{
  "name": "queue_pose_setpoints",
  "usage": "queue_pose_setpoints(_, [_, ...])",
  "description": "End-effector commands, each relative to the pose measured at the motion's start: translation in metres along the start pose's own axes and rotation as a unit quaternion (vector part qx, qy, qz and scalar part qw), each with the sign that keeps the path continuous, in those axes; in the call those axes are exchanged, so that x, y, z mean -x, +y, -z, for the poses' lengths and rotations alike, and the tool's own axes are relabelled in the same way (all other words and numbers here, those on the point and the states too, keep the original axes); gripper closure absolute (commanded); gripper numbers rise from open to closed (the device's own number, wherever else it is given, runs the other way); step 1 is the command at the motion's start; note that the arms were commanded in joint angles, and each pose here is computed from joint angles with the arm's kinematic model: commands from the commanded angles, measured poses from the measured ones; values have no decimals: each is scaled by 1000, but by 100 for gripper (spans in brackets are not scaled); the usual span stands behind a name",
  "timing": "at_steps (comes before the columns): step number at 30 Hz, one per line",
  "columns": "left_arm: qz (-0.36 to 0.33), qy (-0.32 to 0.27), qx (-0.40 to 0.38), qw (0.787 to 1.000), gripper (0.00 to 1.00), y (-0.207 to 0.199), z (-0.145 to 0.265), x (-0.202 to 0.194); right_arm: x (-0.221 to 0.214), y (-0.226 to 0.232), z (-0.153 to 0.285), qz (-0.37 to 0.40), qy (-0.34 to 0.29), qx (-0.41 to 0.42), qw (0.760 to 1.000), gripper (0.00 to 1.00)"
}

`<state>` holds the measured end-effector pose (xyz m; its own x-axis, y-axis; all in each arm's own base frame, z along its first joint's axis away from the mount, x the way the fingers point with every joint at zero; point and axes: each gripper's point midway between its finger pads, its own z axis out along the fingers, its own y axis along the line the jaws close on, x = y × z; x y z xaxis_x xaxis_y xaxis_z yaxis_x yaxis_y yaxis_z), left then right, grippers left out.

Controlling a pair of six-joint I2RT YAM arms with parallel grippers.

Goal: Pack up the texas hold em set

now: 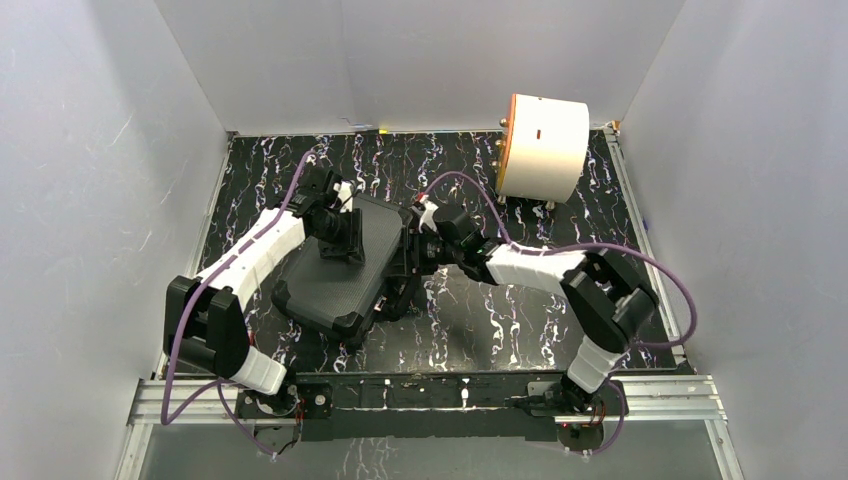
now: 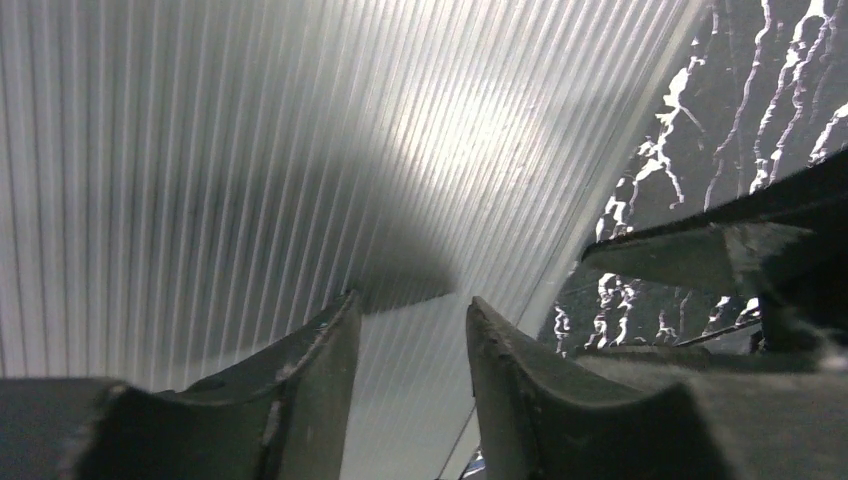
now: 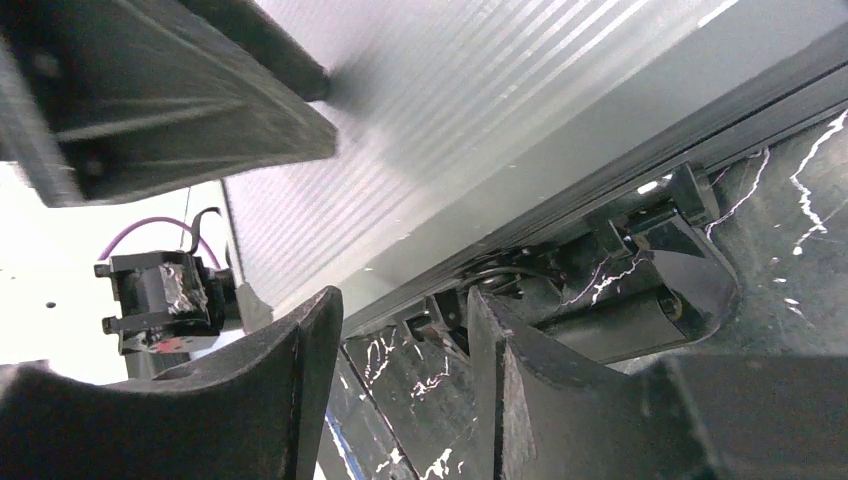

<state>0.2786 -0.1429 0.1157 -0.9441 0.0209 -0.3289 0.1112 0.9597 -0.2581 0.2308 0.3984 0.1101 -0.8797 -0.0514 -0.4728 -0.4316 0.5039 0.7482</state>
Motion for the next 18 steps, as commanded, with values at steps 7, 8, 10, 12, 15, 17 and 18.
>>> queue_pose_setpoints(7, [-16,-64,16,998,34,-2,24,37,7,-6,37,18,-43,-76,996,57])
queue_pose_setpoints(8, [-16,-72,25,997,32,2,26,43,3,-11,36,13,-37,-88,995,60])
queue_pose_setpoints(10, [-12,-87,40,995,28,11,33,52,-6,-19,33,8,-22,-103,994,67])
queue_pose_setpoints(12, [-6,-97,51,994,24,21,37,59,-13,-23,30,6,-14,-115,993,69])
queue_pose_setpoints(15, [2,-107,69,992,19,36,42,63,-19,-29,25,-2,-3,-125,992,70])
queue_pose_setpoints(17, [14,-103,77,992,15,48,41,62,-20,-31,20,-5,5,-130,992,70])
queue_pose_setpoints(18, [21,-99,80,992,13,54,39,60,-21,-33,17,-5,10,-132,991,71])
